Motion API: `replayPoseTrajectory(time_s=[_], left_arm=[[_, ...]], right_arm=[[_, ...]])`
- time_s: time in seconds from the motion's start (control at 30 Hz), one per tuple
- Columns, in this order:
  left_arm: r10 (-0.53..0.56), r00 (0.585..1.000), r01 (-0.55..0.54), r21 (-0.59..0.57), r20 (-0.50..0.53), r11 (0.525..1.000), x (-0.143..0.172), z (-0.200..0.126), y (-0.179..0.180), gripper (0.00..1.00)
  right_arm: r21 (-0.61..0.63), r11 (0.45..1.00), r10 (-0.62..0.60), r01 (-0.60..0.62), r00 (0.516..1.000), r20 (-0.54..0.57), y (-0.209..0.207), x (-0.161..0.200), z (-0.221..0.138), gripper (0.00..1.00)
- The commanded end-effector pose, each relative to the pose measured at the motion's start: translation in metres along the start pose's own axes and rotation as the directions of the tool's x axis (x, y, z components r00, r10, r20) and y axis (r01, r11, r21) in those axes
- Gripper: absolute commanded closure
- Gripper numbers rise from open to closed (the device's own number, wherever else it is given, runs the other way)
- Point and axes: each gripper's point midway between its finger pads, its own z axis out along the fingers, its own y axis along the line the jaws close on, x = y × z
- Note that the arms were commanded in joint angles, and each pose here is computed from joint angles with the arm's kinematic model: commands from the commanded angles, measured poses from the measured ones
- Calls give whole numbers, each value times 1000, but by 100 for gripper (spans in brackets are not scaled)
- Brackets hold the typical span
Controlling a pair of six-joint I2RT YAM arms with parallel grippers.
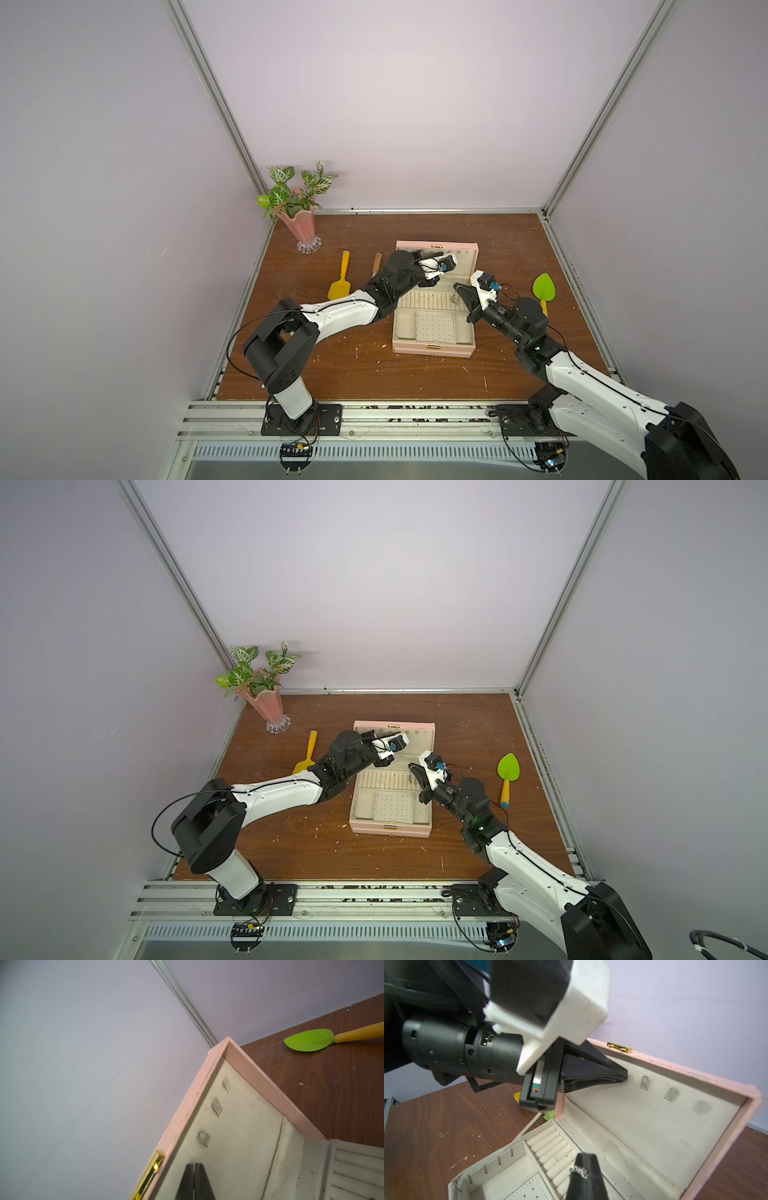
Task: Put jewelry chain into jewelry box
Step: Open the fastener on the jewelry box, then hang the necklace on the jewelry box clasp.
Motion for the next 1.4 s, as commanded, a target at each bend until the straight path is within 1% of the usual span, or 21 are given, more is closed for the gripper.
replayPoseTrajectory(time_s=[0.0, 0.4, 0.53, 0.63, 0.7, 0.73, 0.83, 0.9, 0.97, 1.03, 1.13, 1.2, 1.27, 1.37], left_arm=[[34, 991, -23, 88, -127, 996, 39, -4, -26, 92], [175, 955, -148, 128, -241, 981, 66, -1, -58, 92], [169, 958, -142, 128, -233, 981, 63, -2, -58, 92], [142, 969, -120, 120, -202, 986, 53, -1, -55, 92], [99, 978, -81, 99, -182, 992, 44, 0, -49, 89], [69, 983, -55, 84, -169, 995, 37, 0, -43, 85], [-23, 992, 30, 54, -122, 998, 16, -3, -26, 66], [-80, 994, 84, 47, -78, 995, 0, -10, -13, 56], [-136, 990, 137, 50, -36, 989, -14, -20, -4, 50], [-188, 982, 188, 66, 1, 980, -25, -31, 1, 47], [-271, 961, 266, 81, 50, 960, -39, -50, 7, 45], [-333, 939, 329, 66, 88, 942, -47, -66, 16, 44], [-416, 903, 411, 66, 112, 909, -50, -77, 19, 44], [-534, 835, 522, 115, 133, 845, -51, -90, 12, 42]], right_arm=[[-3, 1000, 6, -6, 999, 45, -1, -12, 0, 100], [0, 1000, 10, -10, 999, 42, -2, -10, 1, 100], [1, 1000, 11, -11, 999, 44, -3, -10, 0, 100], [4, 1000, 10, -11, 999, 46, -3, -11, 0, 100], [7, 1000, 10, -10, 999, 49, -4, -13, 0, 100], [8, 1000, 9, -10, 999, 51, -4, -15, -1, 100], [27, 1000, 7, -8, 999, 52, -7, -21, 0, 100], [40, 999, 5, -7, 999, 34, -10, -23, 1, 100], [46, 999, 0, -1, 1000, 21, -11, -26, 3, 100], [54, 999, -1, 1, 1000, 9, -13, -28, 5, 100], [62, 998, -2, 3, 1000, -18, -15, -31, 9, 100], [62, 998, -2, 5, 999, -39, -17, -34, 13, 100], [61, 998, -3, 7, 998, -60, -18, -35, 18, 100], [53, 999, -2, 7, 996, -91, -18, -38, 26, 100]])
